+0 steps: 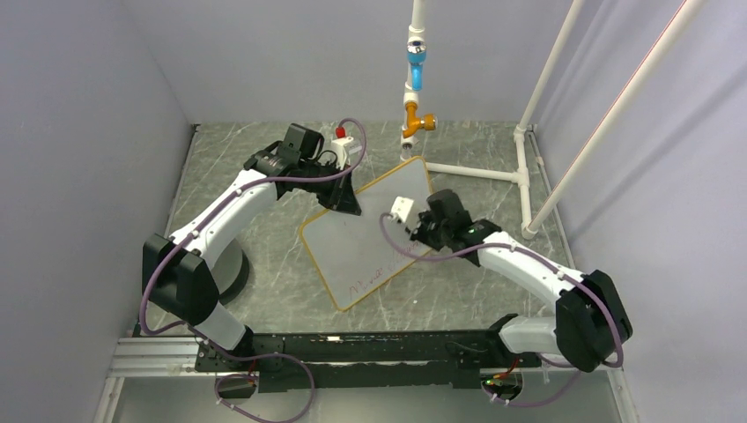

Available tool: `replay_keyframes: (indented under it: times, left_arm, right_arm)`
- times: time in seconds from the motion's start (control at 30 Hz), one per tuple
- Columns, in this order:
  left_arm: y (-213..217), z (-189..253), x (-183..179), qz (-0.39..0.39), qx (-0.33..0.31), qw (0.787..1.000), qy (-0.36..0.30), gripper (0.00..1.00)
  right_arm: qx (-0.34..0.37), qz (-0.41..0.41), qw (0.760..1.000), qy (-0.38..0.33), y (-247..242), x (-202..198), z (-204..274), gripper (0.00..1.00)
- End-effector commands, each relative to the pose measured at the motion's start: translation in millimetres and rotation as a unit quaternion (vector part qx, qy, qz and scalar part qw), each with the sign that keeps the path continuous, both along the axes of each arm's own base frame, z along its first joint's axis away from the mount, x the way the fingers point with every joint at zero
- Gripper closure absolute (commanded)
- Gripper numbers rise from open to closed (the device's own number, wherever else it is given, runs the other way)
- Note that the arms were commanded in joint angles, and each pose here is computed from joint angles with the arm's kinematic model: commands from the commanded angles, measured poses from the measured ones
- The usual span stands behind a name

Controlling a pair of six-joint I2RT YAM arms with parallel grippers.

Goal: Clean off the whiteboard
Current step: Erase the whiteboard at the center of the board.

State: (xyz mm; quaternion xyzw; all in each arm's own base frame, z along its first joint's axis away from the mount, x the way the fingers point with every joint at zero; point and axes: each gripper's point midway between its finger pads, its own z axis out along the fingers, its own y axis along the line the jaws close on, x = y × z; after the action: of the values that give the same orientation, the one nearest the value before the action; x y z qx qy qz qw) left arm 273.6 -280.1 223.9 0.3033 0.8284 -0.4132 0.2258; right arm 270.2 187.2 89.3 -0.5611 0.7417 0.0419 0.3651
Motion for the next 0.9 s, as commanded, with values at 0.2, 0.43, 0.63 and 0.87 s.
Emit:
replay_keyframes:
  times: [0.2,0.43,0.63,0.87]
  left_arm:
    - [-9,37,-18,-0.033,-0.056,0.998,-0.016,1.0]
    - [-9,37,-18,-0.034,-0.056,0.998,-0.017,1.0]
    - [-9,38,-19,-0.035,-0.057,0.998,-0.017,1.0]
    - [-9,38,-18,-0.034,-0.057,0.998,-0.017,1.0]
  right_arm:
    - [0.0,0.036,0.999,-0.016,16,-12,4,1.0]
    - [-0.012,0.024,0.999,-0.033,17,-8,8,1.0]
    - [0.008,-0.058,0.997,-0.045,-23,33,26,1.0]
    - [0.006,0.075,0.997,-0.001,33,-40,1,1.0]
